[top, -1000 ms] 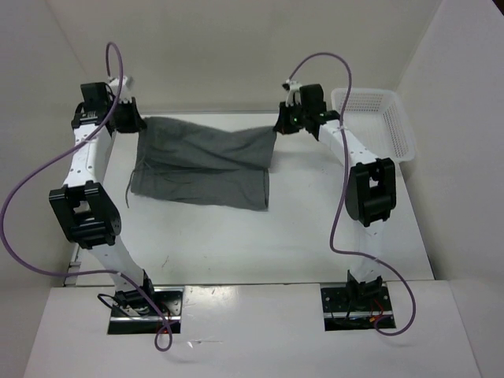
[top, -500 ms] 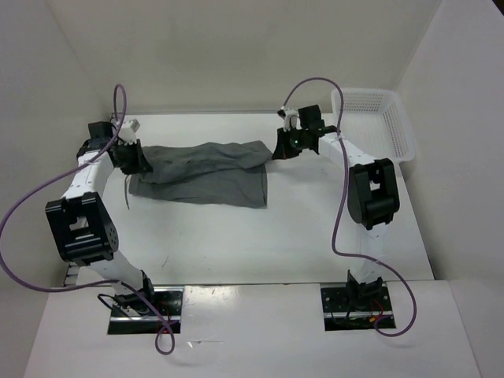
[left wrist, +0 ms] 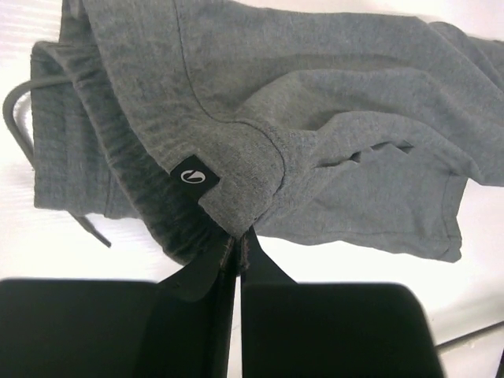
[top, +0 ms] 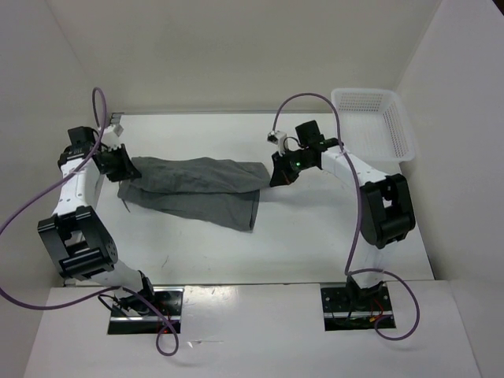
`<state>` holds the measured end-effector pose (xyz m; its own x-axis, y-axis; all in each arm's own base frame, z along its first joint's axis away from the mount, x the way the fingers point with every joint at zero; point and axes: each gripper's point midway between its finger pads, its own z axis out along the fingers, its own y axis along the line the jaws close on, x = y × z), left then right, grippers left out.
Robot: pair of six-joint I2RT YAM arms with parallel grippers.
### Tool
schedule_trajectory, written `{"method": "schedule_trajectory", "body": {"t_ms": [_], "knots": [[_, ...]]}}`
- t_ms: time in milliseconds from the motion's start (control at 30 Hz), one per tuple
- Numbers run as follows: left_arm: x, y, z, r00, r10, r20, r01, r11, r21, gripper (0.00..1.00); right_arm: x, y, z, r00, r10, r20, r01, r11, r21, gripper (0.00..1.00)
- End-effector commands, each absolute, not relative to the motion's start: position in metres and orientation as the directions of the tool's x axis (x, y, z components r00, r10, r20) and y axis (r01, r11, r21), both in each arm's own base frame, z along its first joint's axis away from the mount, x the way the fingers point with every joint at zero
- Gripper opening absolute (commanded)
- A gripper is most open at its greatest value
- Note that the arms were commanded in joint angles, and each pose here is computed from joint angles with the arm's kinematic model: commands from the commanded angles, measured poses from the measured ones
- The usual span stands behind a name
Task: Fold and stack the shorts
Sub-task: Fold the shorts
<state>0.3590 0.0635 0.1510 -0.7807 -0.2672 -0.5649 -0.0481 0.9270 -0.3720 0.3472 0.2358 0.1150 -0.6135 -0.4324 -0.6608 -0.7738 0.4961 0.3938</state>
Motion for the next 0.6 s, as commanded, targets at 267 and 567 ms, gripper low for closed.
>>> {"method": "schedule_trajectory", "body": {"t_ms": [267, 567], "knots": [[0.322, 0.100, 0.098, -0.816, -0.284, -0.503, -0.225, 0.958, -0.176, 0.11, 0.206, 0.294, 0.128, -0.458, -0.582, -0.672, -0.871, 0.142, 0.471, 0.01], [0.313, 0.107, 0.109, -0.820, -0.294, -0.491, -0.257, 0.956, -0.142, 0.63, 0.210, 0.256, 0.082, -0.414, -0.721, -0.556, -0.904, 0.251, 0.347, 0.64]]}}
